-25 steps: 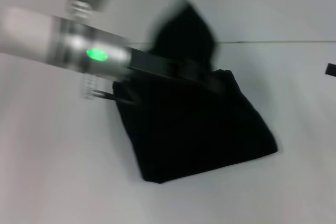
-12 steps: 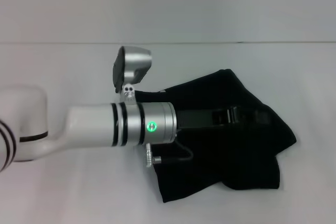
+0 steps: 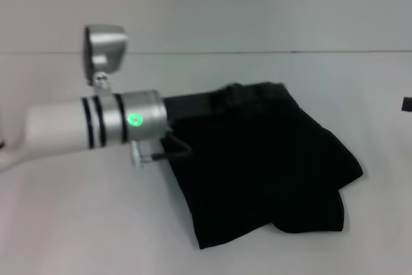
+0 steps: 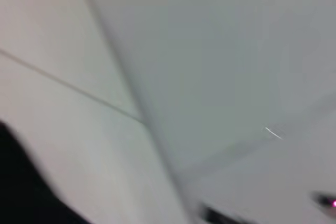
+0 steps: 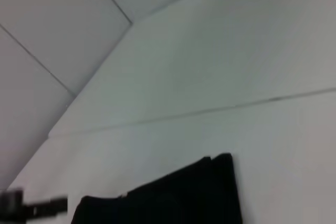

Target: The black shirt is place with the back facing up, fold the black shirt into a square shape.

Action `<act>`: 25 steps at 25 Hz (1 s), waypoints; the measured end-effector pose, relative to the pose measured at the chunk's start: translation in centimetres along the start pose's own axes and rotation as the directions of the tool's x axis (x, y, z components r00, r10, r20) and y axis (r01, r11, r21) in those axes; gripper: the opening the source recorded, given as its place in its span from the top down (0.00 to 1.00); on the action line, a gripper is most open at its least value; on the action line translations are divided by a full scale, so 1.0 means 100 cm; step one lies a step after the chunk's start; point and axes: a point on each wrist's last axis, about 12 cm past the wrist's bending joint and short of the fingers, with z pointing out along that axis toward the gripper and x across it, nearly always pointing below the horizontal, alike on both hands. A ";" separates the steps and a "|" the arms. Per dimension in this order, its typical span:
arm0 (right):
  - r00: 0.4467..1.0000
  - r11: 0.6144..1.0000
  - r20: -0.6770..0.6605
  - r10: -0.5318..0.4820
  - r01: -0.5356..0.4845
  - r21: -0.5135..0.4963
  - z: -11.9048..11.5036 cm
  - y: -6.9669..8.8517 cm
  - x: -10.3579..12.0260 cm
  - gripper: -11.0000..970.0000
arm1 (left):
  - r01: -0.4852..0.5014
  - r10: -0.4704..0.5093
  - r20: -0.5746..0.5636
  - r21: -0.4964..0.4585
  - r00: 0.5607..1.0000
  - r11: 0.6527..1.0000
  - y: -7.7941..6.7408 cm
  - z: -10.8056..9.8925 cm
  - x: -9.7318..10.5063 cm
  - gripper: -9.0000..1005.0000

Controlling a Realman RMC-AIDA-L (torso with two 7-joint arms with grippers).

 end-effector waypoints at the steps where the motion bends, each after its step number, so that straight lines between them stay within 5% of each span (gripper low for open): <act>1: 1.000 1.000 -0.016 0.003 -0.003 0.001 0.001 0.001 -0.001 0.04 | -0.002 0.004 0.034 -0.054 0.999 0.999 0.006 -0.008 -0.008 0.37; 7: 1.000 1.000 -0.031 0.000 0.001 0.005 0.006 0.002 -0.006 0.04 | 0.020 0.021 0.139 -0.289 0.990 0.957 0.033 -0.037 -0.034 0.15; 12: 1.000 1.000 -0.024 -0.008 0.008 0.014 0.009 0.002 -0.010 0.05 | 0.015 0.048 0.133 -0.440 0.990 0.898 0.047 -0.048 -0.041 0.10; 25: 0.999 0.999 -0.029 -0.022 0.023 0.037 0.013 0.001 -0.014 0.05 | -0.023 0.056 0.050 -0.501 0.997 0.865 0.046 -0.053 -0.044 0.07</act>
